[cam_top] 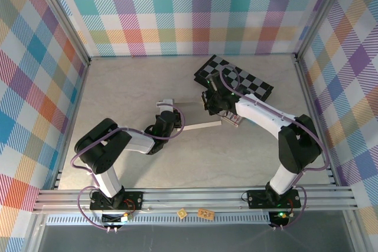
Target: Fold the paper box
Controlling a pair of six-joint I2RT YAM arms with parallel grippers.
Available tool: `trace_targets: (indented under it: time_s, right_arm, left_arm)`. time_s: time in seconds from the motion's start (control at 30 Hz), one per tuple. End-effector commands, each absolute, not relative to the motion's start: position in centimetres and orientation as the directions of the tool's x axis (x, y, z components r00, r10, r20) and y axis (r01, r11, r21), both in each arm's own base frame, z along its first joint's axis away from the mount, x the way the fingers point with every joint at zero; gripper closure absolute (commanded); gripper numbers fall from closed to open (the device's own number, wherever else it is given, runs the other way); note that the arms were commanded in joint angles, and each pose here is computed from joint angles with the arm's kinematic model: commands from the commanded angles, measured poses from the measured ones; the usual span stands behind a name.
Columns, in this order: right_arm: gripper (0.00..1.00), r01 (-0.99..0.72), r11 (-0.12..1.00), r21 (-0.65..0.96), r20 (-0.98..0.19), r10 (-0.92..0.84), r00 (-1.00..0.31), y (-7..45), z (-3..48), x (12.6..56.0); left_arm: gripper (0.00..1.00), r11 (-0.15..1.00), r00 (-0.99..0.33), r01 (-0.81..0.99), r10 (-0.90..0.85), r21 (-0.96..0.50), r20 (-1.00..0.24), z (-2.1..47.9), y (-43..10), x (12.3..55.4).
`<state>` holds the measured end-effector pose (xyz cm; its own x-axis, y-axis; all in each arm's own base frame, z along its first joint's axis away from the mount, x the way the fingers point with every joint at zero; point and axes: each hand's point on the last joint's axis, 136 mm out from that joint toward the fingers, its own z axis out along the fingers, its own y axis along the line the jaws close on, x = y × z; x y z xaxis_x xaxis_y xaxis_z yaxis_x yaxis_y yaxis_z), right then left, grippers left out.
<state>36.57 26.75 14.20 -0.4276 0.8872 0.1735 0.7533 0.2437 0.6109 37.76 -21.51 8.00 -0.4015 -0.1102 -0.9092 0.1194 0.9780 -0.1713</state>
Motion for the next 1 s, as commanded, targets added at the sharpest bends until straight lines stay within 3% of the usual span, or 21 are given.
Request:
trace_targets:
  time_s: [0.0,0.07,0.17,0.33,0.57,0.73,0.8,0.87,0.97]
  right_arm:
    - [0.87,0.800,0.255,0.543,0.201,0.885,-0.419,26.1,12.0,34.4]
    - [0.88,0.809,0.252,0.531,0.210,0.886,-0.414,26.0,11.2,33.7]
    - [0.90,0.812,0.254,0.525,0.205,0.888,-0.411,25.6,10.6,33.1]
    - [0.90,0.810,0.264,0.524,0.192,0.890,-0.414,25.3,10.2,32.6]
    - [0.90,0.812,0.278,0.513,0.187,0.887,-0.422,25.3,9.6,32.1]
    - [0.90,0.809,0.296,0.507,0.177,0.883,-0.434,25.4,9.2,31.9]
    - [0.89,0.806,0.302,0.509,0.175,0.880,-0.441,25.5,9.2,32.0]
    - [0.89,0.800,0.316,0.510,0.167,0.876,-0.452,25.5,9.3,31.9]
    - [0.88,0.799,0.325,0.506,0.163,0.874,-0.458,25.4,9.0,31.6]
  left_arm:
    - [1.00,0.988,-0.603,0.151,0.062,-0.038,-0.795,0.9,-20.4,34.4]
    - [0.98,0.988,-0.606,0.148,0.052,-0.048,-0.794,1.1,-20.5,34.3]
    - [0.83,0.987,-0.615,0.143,0.029,-0.075,-0.788,1.8,-20.6,34.2]
    - [0.67,0.983,-0.630,0.123,-0.028,-0.135,-0.776,3.5,-20.3,32.9]
    - [0.61,0.947,-0.662,0.137,-0.132,-0.292,-0.738,8.1,-20.6,29.9]
    - [0.58,0.925,-0.659,0.047,-0.255,-0.377,-0.708,13.3,-18.4,28.0]
    - [0.47,0.920,-0.633,-0.024,-0.318,-0.392,-0.706,15.6,-16.9,27.8]
    - [0.43,0.900,-0.658,-0.118,-0.387,-0.419,-0.646,16.2,-15.5,28.1]
    - [0.46,0.811,-0.740,-0.250,-0.512,-0.528,-0.436,15.4,-15.5,29.6]
